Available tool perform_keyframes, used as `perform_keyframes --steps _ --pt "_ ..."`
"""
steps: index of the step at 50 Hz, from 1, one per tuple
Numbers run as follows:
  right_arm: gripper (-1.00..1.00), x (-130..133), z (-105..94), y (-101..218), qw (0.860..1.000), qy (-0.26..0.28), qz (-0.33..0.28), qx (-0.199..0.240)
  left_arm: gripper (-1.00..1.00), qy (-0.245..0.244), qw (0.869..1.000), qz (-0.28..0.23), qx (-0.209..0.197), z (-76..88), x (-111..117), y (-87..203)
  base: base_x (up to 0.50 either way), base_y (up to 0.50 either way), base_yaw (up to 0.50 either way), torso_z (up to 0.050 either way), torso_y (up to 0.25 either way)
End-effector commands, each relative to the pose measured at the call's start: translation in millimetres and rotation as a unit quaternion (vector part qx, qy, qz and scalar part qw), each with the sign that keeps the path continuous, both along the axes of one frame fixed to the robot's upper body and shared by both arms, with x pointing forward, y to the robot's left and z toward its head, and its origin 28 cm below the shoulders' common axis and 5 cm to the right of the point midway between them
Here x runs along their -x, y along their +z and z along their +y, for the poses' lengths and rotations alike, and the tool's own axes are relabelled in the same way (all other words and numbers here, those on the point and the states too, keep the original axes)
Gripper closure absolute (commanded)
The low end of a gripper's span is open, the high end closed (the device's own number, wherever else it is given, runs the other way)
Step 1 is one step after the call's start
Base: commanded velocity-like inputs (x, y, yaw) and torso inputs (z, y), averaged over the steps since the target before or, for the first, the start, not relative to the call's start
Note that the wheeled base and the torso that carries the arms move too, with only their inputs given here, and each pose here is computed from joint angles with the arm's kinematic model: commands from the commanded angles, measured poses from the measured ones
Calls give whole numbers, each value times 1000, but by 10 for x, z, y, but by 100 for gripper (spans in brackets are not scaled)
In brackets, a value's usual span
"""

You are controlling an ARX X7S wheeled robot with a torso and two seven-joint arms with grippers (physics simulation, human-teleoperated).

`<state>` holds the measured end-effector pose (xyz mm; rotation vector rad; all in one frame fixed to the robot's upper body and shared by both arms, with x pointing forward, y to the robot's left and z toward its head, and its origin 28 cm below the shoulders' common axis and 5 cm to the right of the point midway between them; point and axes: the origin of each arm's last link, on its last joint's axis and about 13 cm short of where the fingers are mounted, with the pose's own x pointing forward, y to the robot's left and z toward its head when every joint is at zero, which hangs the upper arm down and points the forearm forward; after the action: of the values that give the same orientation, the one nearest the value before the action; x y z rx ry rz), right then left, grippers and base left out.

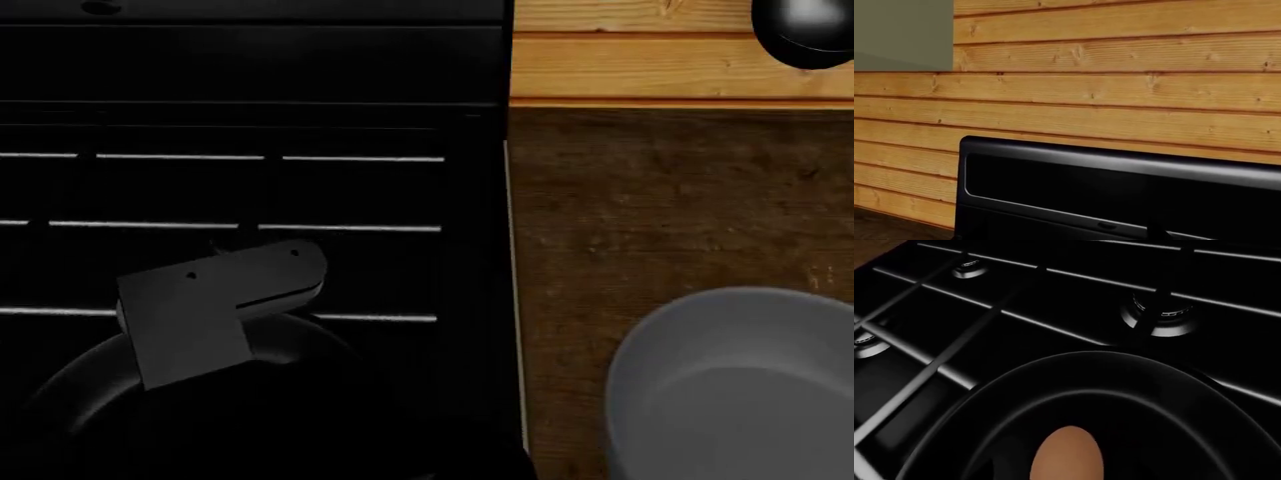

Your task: Pick the egg from the pan and place it in the bowl.

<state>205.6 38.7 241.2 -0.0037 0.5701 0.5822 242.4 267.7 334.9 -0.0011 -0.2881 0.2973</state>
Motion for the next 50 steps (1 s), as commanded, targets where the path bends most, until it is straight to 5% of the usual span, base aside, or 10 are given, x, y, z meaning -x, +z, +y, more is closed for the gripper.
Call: perform_keyframes --steps 1,48,49,50 --pt "-100 -59 9 -37 1000 -2 3 4 -100 2 1000 2 0 13 -11 -21 0 0 0 0 0" --pt "-100 -127 74 -192 1000 1 24 19 -100 11 1000 10 7 75 -21 -124 0 0 0 0 0" --pt "100 -128 75 -191 1000 1 19 19 -100 10 1000 10 7 74 -25 -128 0 0 0 0 0" --pt "100 -119 80 -192 1000 0 17 21 -100 10 1000 11 7 75 -25 -129 0 0 0 0 0"
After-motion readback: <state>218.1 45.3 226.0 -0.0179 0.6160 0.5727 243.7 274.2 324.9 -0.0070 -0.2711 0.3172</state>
